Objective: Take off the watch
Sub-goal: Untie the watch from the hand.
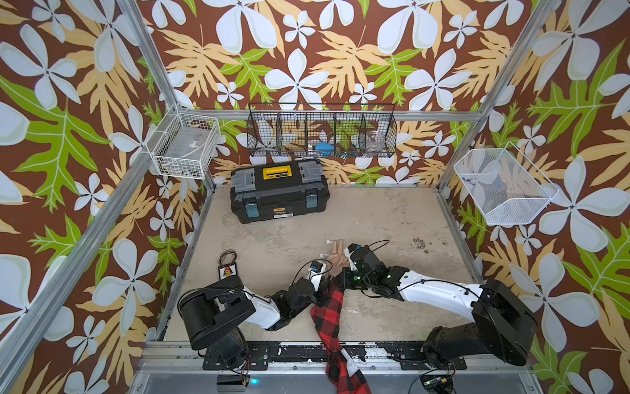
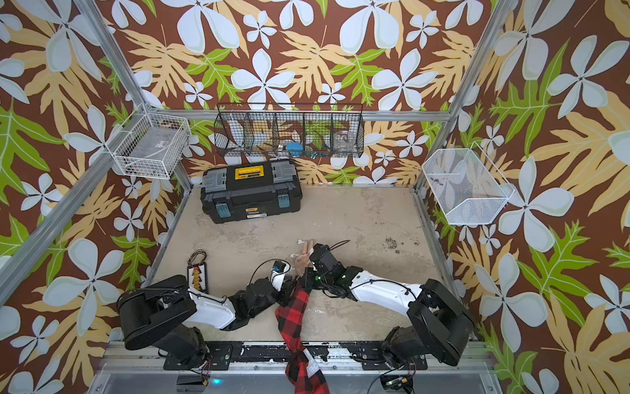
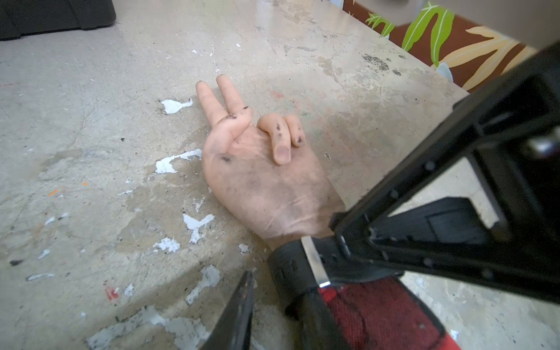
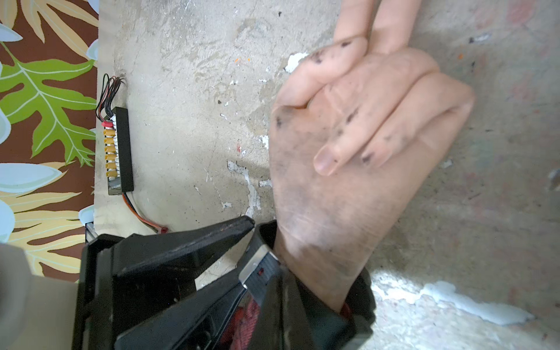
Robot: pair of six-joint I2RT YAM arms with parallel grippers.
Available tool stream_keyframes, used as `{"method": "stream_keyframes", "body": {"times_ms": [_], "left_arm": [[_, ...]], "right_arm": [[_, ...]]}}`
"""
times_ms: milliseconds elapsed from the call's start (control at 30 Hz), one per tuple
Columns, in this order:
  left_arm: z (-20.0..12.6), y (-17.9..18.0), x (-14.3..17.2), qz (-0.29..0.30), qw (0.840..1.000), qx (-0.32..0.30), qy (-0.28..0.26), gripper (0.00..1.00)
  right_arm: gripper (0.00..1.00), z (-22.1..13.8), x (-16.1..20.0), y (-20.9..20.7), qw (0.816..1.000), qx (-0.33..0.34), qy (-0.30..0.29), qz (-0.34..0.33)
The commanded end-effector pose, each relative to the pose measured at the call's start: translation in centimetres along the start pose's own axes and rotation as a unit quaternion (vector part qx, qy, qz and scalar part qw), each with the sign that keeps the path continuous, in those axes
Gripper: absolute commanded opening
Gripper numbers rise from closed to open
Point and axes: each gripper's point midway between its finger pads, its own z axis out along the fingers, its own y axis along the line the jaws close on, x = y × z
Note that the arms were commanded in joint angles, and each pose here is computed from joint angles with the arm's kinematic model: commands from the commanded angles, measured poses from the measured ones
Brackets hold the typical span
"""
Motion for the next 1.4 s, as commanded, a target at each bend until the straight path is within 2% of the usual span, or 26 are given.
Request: {"method": "stream_keyframes", "body": {"times_ms": [0, 200, 267, 500, 667, 833, 967, 1133, 1367], "left_arm": [[0.3, -0.9, -2.4, 0.006, 0.999, 0.014, -0.05, 0.22], [0.2, -0.8, -2.2, 0.0, 0.999, 0.016, -0.051, 0.05], [0.0, -0.8, -2.3, 0.0, 0.998, 0.016, -0.054, 0.01], [-0.7, -0.9, -2.6, -0.001, 0.998, 0.024, -0.064, 0.0], [-1.1, -1.0, -2.8, 0.001, 0.997, 0.031, -0.068, 0.0], [-1.7, -1.4, -3.2, 0.007, 0.996, 0.044, -0.076, 0.0], [-2.1, -1.8, -3.4, 0.011, 0.995, 0.056, -0.08, 0.0], [-2.4, -2.0, -3.5, 0.015, 0.995, 0.064, -0.081, 0.0], [-2.5, -2.1, -3.6, 0.017, 0.994, 0.068, -0.082, 0.0]], "right_arm": [[0.0, 0.0, 2.8, -0.8, 0.998, 0.008, 0.063, -0.004], [0.0, -0.4, 2.4, -0.8, 0.998, 0.018, 0.06, -0.015], [0.03, -0.7, 1.9, -0.7, 0.998, 0.027, 0.054, -0.027], [0.3, -2.5, -0.7, 0.5, 0.994, 0.045, 0.022, -0.094], [0.38, -3.5, -2.0, 1.9, 0.981, 0.043, 0.013, -0.19], [0.4, -4.0, -3.2, 3.7, 0.959, 0.026, 0.005, -0.281], [0.4, -3.1, -3.0, 4.3, 0.944, 0.013, 0.023, -0.329], [0.39, -1.3, -1.2, 4.5, 0.933, -0.012, 0.07, -0.353], [0.41, -0.2, 0.2, 3.7, 0.925, -0.007, 0.098, -0.366]]}}
